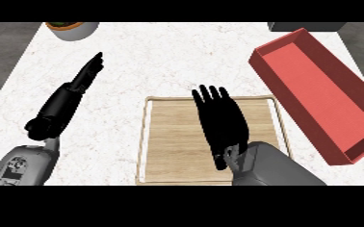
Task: Pick the squash from the tray and place it in the cardboard box
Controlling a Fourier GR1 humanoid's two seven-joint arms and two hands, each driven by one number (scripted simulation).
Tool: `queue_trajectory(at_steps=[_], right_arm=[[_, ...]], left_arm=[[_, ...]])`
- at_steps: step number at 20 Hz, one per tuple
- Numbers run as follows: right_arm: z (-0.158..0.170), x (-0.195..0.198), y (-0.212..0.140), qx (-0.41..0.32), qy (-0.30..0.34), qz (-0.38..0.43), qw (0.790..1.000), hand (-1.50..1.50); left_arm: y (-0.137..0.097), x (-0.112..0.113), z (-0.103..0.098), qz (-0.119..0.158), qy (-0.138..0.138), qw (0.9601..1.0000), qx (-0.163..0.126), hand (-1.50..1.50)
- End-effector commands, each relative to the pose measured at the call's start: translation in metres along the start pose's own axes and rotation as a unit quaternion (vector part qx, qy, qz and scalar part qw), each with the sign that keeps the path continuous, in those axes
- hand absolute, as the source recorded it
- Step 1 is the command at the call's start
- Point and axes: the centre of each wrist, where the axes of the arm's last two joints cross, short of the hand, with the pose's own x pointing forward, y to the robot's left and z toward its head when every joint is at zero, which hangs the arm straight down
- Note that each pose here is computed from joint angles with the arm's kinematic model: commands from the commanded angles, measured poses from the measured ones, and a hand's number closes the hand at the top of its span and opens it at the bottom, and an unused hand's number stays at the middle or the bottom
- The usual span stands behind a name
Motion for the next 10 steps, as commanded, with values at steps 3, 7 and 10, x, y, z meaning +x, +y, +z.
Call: queue_trajectory(at_steps=[3, 7, 10], right_arm=[[-0.025, -0.016, 0.016, 0.01, 0.026, 0.019, 0.999, -1.5], [-0.02, -0.014, 0.023, 0.011, 0.015, 0.002, 1.0, -1.5], [-0.033, 0.007, 0.03, 0.017, 0.009, -0.008, 1.0, -1.5]], left_arm=[[-0.001, 0.004, -0.009, 0.005, -0.011, 0.9999, -0.002, 0.0], [0.016, -0.013, 0.012, 0.002, -0.001, 1.0, 0.004, 0.0], [0.001, 0.004, -0.003, 0.002, -0.006, 1.0, 0.001, 0.0]])
